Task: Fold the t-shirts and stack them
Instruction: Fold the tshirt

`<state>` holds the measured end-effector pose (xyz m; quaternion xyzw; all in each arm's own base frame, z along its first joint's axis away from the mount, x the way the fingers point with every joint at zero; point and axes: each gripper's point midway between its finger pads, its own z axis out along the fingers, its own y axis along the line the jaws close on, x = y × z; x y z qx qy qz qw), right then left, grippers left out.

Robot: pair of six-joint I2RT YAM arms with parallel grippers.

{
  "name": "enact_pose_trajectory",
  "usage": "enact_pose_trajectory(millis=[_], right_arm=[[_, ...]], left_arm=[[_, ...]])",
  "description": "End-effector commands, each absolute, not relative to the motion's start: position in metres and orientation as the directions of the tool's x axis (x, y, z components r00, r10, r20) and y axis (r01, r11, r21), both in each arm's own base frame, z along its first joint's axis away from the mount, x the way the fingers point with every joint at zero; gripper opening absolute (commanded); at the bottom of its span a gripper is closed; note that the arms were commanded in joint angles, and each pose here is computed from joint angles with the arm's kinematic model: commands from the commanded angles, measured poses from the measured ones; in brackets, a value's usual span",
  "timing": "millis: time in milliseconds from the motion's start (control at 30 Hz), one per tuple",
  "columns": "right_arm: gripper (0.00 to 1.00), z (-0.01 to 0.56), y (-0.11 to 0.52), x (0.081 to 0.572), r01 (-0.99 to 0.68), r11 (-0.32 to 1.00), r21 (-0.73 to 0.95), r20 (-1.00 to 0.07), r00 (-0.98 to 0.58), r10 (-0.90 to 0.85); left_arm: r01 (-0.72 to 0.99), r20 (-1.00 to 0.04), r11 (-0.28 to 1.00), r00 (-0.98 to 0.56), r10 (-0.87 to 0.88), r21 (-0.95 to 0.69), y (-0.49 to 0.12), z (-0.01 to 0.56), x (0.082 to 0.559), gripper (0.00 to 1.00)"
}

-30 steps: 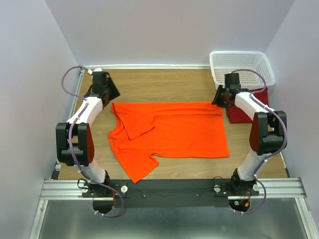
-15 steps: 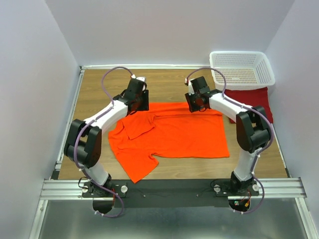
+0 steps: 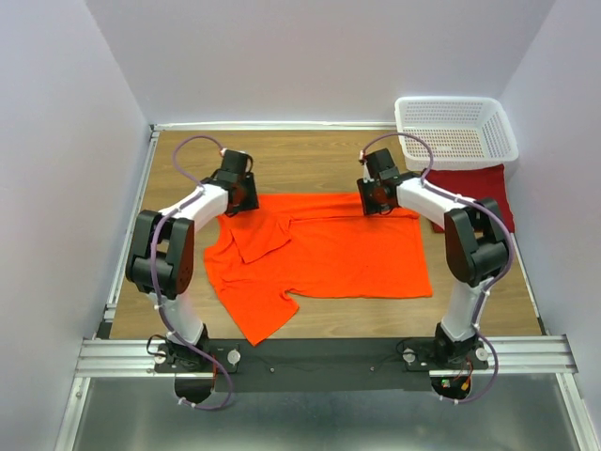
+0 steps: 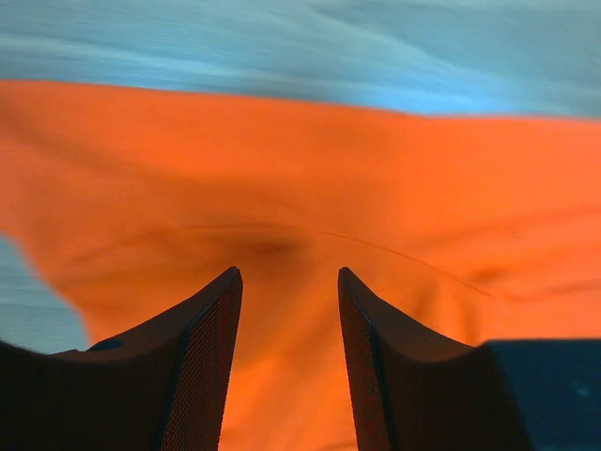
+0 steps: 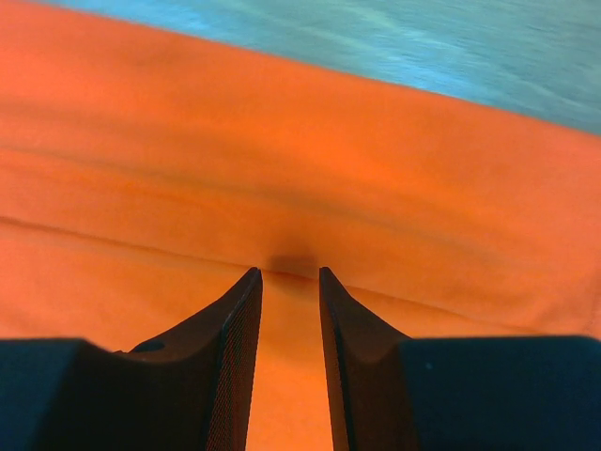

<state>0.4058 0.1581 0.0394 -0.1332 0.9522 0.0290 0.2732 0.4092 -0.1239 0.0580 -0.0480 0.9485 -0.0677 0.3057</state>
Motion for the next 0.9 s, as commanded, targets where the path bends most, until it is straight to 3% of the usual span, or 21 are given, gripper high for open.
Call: enact_pose_trajectory(millis=[0, 233, 433, 667, 867], right_arm=[[0.38, 0.046, 0.131, 0.419, -0.112, 0.994, 0.002, -0.564, -0.821, -0.091], [0.38, 0.026, 0.085, 0.422, 0.063, 0.998, 0.017, -0.536, -0.842, 0.062], [0.38, 0.006, 0.049, 0.395, 0.197, 0.980, 0.010, -0.484, -0.857, 0.177], [0.38, 0.043, 0.052, 0.398, 0.104, 0.994, 0.028, -0.552, -0.827, 0.102], [0.38, 0.080, 0.061, 0.412, 0.055, 0.997, 0.055, -0.617, -0.783, 0.078]], left_arm=[[-0.188, -0.578, 0.969, -0.778, -0.245, -0.159, -0.078, 0.051, 0.418, 0.53], [-0.304, -0.519, 0.943, -0.789, -0.330, -0.137, -0.040, 0.015, 0.422, 0.50], [-0.402, -0.476, 0.906, -0.777, -0.413, -0.129, -0.009, -0.001, 0.413, 0.49], [-0.401, -0.484, 0.901, -0.762, -0.430, -0.169, -0.009, 0.011, 0.426, 0.49], [-0.341, -0.571, 0.907, -0.705, -0.420, -0.246, -0.017, 0.066, 0.443, 0.65]])
